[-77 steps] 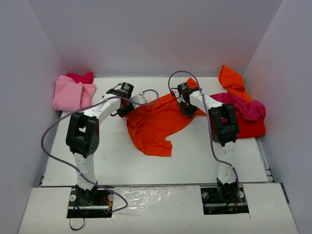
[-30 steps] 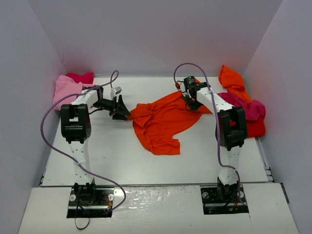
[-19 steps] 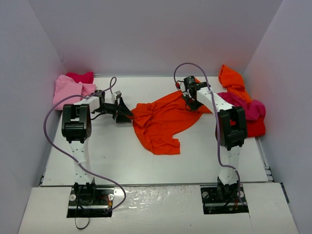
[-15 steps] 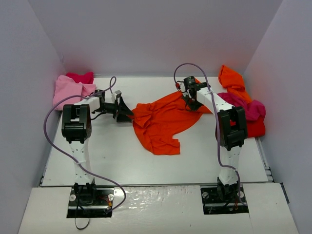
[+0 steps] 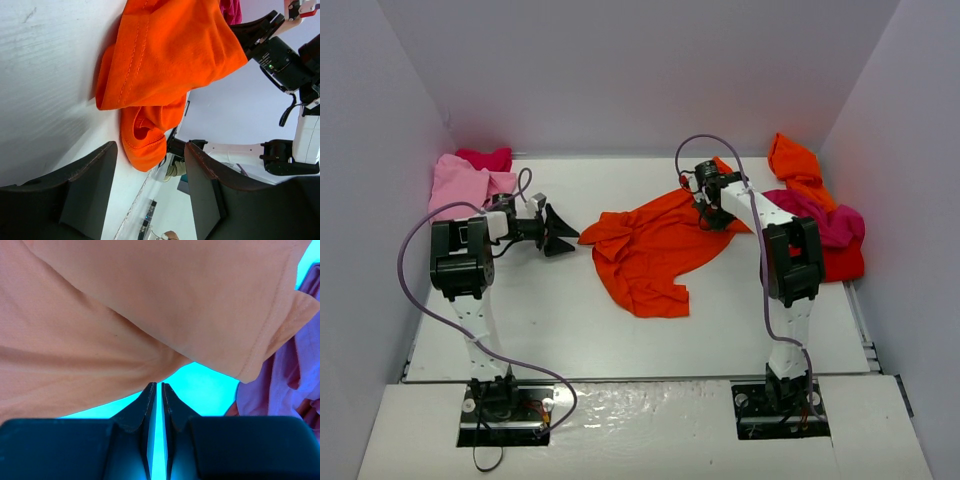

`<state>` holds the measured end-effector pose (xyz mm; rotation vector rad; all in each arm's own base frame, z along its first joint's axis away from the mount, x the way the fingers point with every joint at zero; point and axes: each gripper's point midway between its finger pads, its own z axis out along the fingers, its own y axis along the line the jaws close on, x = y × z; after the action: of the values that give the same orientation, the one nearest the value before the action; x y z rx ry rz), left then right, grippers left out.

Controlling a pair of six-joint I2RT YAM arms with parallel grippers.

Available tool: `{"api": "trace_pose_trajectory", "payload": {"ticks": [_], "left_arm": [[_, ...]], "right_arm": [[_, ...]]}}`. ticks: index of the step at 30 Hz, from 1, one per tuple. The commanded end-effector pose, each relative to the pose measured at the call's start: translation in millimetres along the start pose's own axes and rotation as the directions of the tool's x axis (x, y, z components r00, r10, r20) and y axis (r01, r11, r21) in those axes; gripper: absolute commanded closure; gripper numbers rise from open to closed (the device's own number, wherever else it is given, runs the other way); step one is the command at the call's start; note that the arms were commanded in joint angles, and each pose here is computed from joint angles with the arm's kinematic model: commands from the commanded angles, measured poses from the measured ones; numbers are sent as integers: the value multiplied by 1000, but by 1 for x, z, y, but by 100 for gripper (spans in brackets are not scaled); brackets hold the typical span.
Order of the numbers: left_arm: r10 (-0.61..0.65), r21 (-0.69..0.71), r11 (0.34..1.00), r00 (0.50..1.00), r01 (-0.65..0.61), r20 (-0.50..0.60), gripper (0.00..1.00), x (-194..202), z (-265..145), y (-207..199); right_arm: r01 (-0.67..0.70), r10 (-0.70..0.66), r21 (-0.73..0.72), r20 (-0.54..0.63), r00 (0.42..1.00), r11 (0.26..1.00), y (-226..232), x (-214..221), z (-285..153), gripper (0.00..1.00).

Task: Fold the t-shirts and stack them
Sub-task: Flatten out the tshirt

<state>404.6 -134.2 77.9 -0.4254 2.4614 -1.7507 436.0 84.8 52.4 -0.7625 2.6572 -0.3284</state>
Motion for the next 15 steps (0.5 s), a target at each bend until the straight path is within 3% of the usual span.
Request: {"api": "trace_pose_trajectory", "payload": {"ticks": [1,15], "left_arm": [[79,39,996,997,-80,26,47,-9,-4,-34],[10,33,999,1000,-10,3,47,-11,6,-13]], "right_arm": [[12,-12,28,-6,1000,1000,0,0,-3,94],[30,-29,35,-27,999,999,4,3,3,95]]}}
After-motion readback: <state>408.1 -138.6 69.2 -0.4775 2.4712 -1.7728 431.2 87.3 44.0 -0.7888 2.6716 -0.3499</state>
